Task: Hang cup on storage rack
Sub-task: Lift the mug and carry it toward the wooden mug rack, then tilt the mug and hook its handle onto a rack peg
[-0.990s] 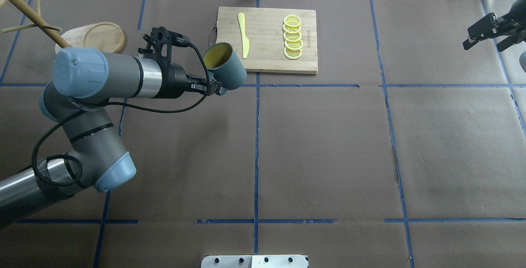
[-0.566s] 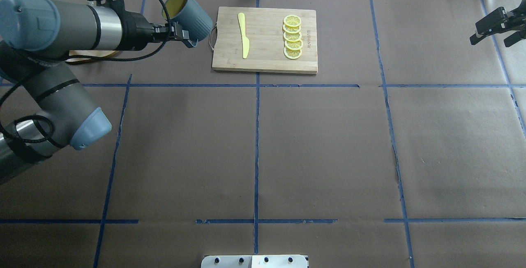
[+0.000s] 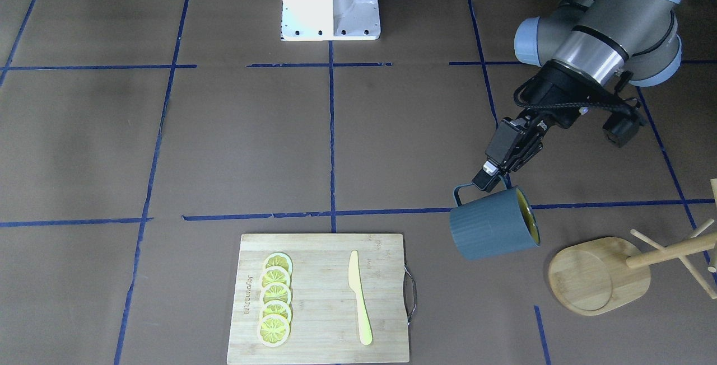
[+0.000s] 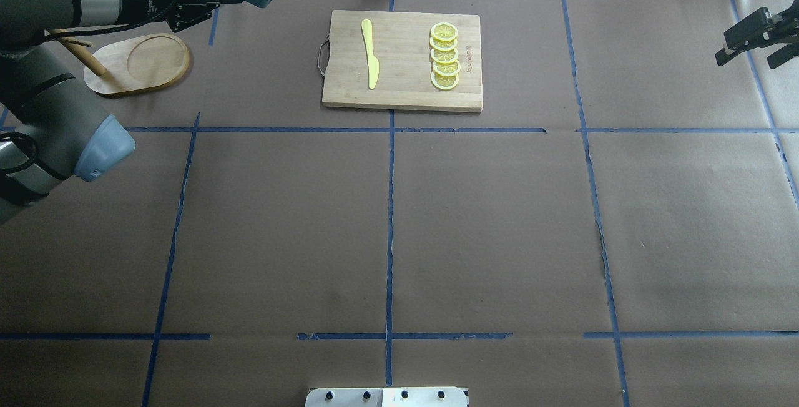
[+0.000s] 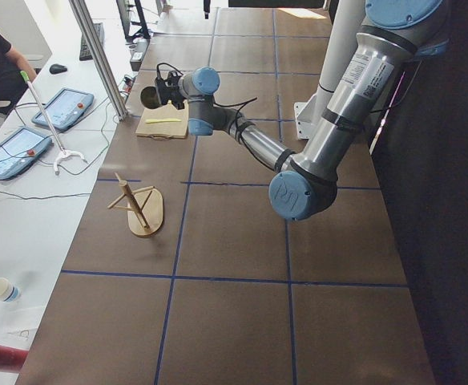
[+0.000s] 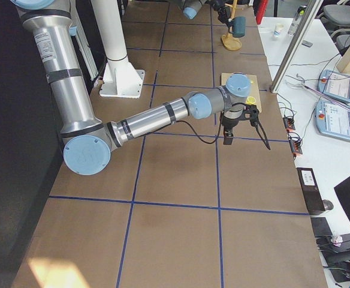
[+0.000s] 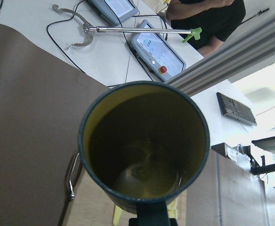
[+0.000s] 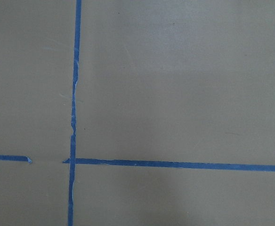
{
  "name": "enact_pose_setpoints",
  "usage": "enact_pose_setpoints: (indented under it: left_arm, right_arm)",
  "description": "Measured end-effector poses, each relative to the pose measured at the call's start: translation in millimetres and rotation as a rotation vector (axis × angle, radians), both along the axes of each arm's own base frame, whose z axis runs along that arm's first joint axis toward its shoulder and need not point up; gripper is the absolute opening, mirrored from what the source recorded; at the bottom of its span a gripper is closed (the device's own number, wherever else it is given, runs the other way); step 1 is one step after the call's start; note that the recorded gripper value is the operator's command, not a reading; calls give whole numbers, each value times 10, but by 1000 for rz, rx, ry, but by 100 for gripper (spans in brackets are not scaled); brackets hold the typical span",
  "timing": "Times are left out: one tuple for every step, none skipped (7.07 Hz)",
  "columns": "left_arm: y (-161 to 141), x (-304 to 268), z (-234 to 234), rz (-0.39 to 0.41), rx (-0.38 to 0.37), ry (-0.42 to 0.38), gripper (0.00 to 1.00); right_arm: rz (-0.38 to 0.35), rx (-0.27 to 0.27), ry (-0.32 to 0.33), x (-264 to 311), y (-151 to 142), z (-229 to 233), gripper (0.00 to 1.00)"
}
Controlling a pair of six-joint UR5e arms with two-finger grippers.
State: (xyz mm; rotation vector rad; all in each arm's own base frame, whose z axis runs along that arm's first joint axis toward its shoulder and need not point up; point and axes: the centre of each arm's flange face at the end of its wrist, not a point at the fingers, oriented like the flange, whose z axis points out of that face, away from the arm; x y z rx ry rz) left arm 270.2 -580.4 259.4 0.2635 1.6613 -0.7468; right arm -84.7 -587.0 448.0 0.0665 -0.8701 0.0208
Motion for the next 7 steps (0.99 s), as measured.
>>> enact_pose_setpoints:
  left_arm:
    - [-135,-143,229,-21,-61,113,0]
    - [-239,-310,445,-38,-122,212,0]
    - [-282,-499,637,-59,-190,312,0]
    - [-272,-685,844,-86,-248,398,0]
    - [-251,-827,1048,-106,-298,478,0]
    - [-253,-961,1282,-127,-352,563,0]
    - [-254,-1101,1554,-146,-387,627,0]
  right_arm:
    - [1,3,0,3,-4,-13,100]
    - [2,6,0,4,-9,-31,100]
    - [3,9,0,4,-17,-52,100]
    - [4,13,1,3,-26,-70,100]
    - [4,15,1,6,-31,-79,100]
    - [5,19,1,9,-31,-95,100]
    - [6,23,0,13,-26,-120,100]
